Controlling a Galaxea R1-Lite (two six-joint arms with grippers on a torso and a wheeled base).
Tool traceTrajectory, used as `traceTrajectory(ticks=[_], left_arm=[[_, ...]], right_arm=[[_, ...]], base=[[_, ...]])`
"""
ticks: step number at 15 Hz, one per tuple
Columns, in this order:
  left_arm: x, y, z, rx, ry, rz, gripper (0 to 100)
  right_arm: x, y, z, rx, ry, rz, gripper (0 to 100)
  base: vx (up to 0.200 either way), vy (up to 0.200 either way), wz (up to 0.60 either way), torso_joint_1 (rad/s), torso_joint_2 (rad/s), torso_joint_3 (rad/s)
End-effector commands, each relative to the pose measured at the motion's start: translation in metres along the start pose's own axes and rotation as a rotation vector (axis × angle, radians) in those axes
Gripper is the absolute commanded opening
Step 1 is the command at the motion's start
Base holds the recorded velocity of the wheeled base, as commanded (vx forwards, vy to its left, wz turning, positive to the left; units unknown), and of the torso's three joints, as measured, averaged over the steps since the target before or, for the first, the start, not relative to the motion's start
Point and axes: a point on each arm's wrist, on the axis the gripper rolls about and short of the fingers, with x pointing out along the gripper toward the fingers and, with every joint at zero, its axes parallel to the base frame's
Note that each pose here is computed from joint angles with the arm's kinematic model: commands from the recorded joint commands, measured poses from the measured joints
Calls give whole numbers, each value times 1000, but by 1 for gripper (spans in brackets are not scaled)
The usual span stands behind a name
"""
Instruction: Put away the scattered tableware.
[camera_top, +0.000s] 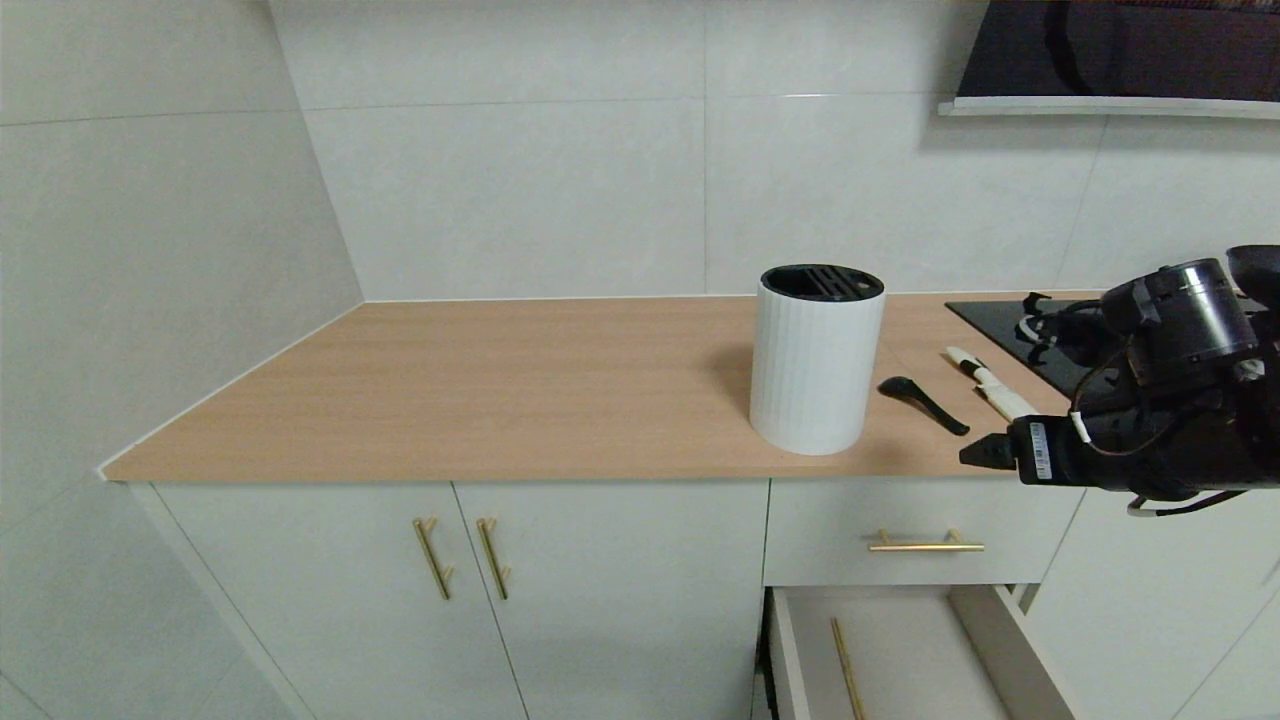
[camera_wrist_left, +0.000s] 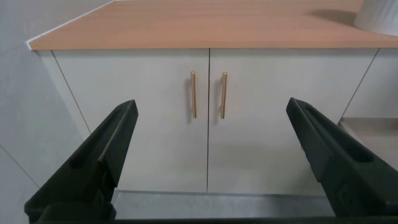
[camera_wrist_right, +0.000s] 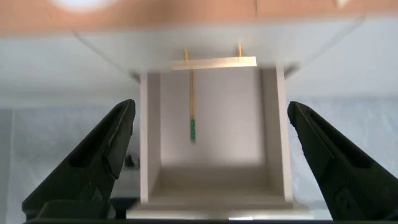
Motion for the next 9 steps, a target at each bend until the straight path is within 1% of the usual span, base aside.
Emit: traceTrajectory(ticks=[1,2,3,7,8,9], left_arm=[[0,0,0,0,0,1,100],[0,0,0,0,0,1,100],[0,0,0,0,0,1,100],[0,0,0,0,0,1,100],[0,0,0,0,0,1,100],[0,0,0,0,0,1,100]], right_arm=[[25,-11,14,-23,-42,-38,100],[42,-19,30,-16,-126,-41,100],[57,-24,40,-10,-165,-51,100],[94,-23,74,-71,-229,-62,100],[98,-25,77,-75,-233,-67,100],[110,-28,83,-82,-238,-38,100]], base=[[0,0,0,0,0,0],[0,0,0,0,0,0],[0,0,0,0,0,0],[0,0,0,0,0,0],[0,0,0,0,0,0],[0,0,0,0,0,0]])
